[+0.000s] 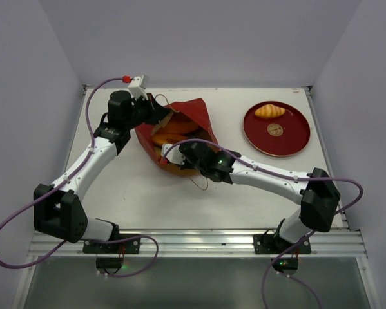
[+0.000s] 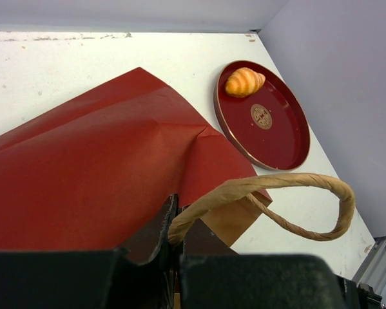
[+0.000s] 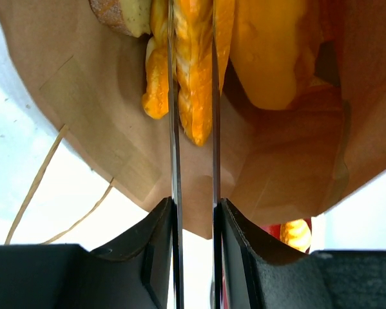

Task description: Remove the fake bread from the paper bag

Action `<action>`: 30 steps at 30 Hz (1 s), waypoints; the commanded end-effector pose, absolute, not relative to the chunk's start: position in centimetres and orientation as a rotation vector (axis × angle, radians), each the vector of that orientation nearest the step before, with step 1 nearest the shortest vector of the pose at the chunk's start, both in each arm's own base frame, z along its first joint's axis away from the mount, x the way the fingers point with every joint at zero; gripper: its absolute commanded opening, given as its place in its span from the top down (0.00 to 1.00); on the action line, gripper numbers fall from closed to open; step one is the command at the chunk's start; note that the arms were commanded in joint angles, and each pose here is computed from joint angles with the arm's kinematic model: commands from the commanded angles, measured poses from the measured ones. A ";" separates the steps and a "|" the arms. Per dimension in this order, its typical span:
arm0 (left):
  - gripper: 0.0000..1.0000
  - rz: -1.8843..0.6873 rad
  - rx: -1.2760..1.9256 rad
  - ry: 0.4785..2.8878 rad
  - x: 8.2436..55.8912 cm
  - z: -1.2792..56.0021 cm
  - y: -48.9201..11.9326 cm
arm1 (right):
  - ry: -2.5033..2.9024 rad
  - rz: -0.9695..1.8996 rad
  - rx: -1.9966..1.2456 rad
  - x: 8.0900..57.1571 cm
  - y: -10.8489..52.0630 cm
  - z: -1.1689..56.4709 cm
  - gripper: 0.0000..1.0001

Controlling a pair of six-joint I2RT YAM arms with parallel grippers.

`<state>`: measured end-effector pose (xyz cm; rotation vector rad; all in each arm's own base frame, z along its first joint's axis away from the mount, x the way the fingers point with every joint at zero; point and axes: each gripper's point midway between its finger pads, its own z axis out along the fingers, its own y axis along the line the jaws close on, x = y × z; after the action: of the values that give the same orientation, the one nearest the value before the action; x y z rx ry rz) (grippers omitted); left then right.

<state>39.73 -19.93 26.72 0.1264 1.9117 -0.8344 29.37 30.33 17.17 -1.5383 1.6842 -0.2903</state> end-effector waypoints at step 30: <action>1.00 -0.813 0.119 1.888 40.2 27.7 -18.6 | 1.577 0.059 -1.514 23.6 24.9 22.5 1.00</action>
<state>40.10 -18.97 26.57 0.1144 1.9149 -0.8156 24.09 24.76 21.21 -1.5396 1.6170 -0.0054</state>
